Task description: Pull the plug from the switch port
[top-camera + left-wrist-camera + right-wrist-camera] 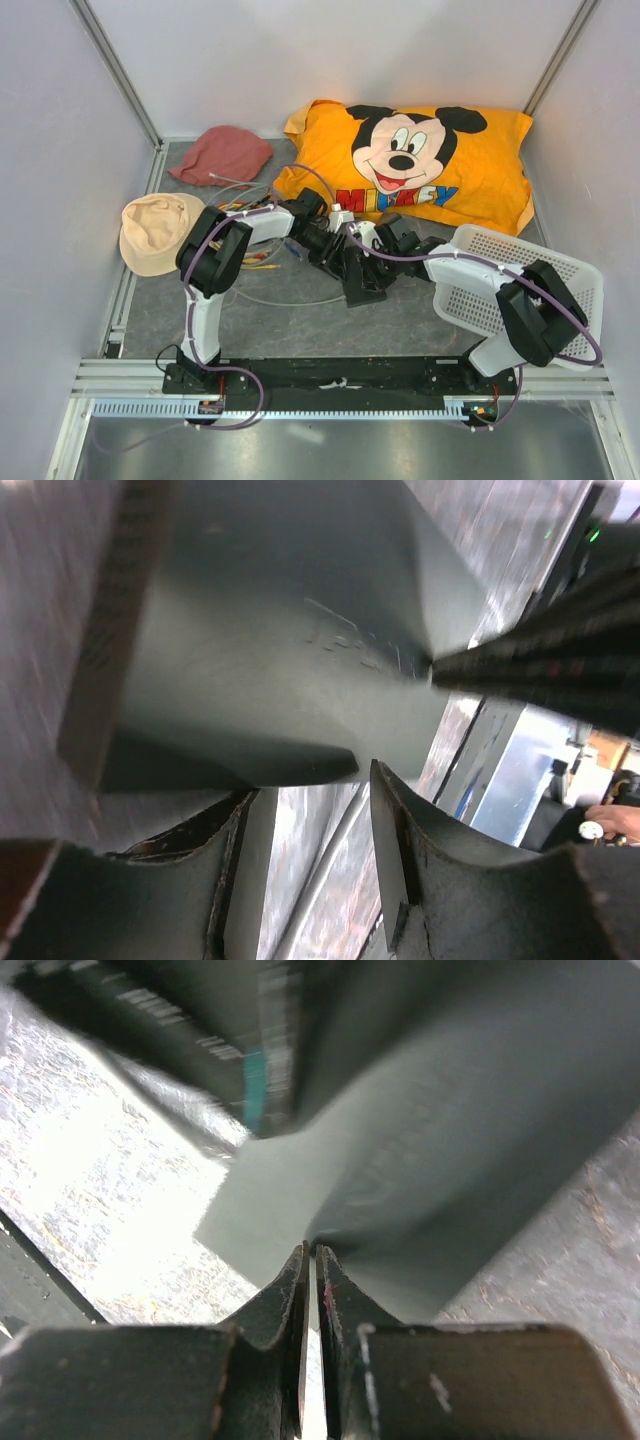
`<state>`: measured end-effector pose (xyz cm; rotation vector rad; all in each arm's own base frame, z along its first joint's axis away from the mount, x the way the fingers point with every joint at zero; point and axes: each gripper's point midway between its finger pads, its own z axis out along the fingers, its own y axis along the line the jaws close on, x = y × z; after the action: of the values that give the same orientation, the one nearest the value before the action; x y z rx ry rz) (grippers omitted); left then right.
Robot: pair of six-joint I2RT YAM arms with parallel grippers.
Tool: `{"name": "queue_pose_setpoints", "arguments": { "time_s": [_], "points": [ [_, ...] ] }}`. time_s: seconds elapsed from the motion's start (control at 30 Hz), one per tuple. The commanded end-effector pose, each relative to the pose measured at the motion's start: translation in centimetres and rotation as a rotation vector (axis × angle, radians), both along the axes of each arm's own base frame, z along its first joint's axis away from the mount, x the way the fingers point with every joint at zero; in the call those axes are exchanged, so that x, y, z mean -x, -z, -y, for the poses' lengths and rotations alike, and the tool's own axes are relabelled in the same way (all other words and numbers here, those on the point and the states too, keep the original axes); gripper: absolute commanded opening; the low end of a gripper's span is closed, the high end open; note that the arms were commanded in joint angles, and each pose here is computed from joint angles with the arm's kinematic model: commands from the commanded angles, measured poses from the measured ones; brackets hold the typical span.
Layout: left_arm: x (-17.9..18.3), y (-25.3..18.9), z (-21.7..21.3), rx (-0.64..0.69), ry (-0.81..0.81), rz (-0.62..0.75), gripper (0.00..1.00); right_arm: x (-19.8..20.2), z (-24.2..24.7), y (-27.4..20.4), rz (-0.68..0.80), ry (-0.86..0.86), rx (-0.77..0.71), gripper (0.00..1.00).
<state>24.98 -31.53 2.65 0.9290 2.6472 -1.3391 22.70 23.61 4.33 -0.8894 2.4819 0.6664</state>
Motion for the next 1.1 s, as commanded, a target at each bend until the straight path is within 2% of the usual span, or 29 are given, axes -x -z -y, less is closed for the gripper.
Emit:
{"name": "queue_pose_setpoints", "arguments": {
  "time_s": [0.0,0.13,0.27,0.43,0.67,0.87,1.03,1.07],
  "points": [
    [-2.9,-1.4,3.7,0.061,0.02,0.057,0.5,-0.5,0.9,-1.1,0.026,0.036,0.0,0.13],
    [-2.7,-1.8,4.5,0.067,0.033,0.05,0.5,-1.3,1.7,-1.8,0.033,0.077,-0.009,0.14],
    [-1.6,-2.6,2.5,0.071,0.003,0.05,0.5,-1.6,2.1,-1.4,0.023,0.098,-0.009,0.14],
    [1.0,-1.4,0.7,0.077,0.0,0.021,0.51,-1.7,2.4,-1.0,0.011,0.112,-0.005,0.14],
    [1.7,-0.5,1.4,0.081,0.0,-0.009,0.53,-3.3,4.3,-1.1,0.032,0.21,0.028,0.11],
    [2.7,0.4,3.4,0.08,0.006,-0.067,0.54,-3.6,6.2,0.6,-0.061,0.333,0.028,0.08],
    [2.9,0.5,4.0,0.095,-0.039,-0.07,0.54,-2.5,6.1,1.2,-0.107,0.34,0.011,0.07],
    [3.1,1.2,3.7,0.064,-0.076,-0.089,0.54,-2.4,6.1,1.3,-0.116,0.345,0.007,0.07]
  ]
}}
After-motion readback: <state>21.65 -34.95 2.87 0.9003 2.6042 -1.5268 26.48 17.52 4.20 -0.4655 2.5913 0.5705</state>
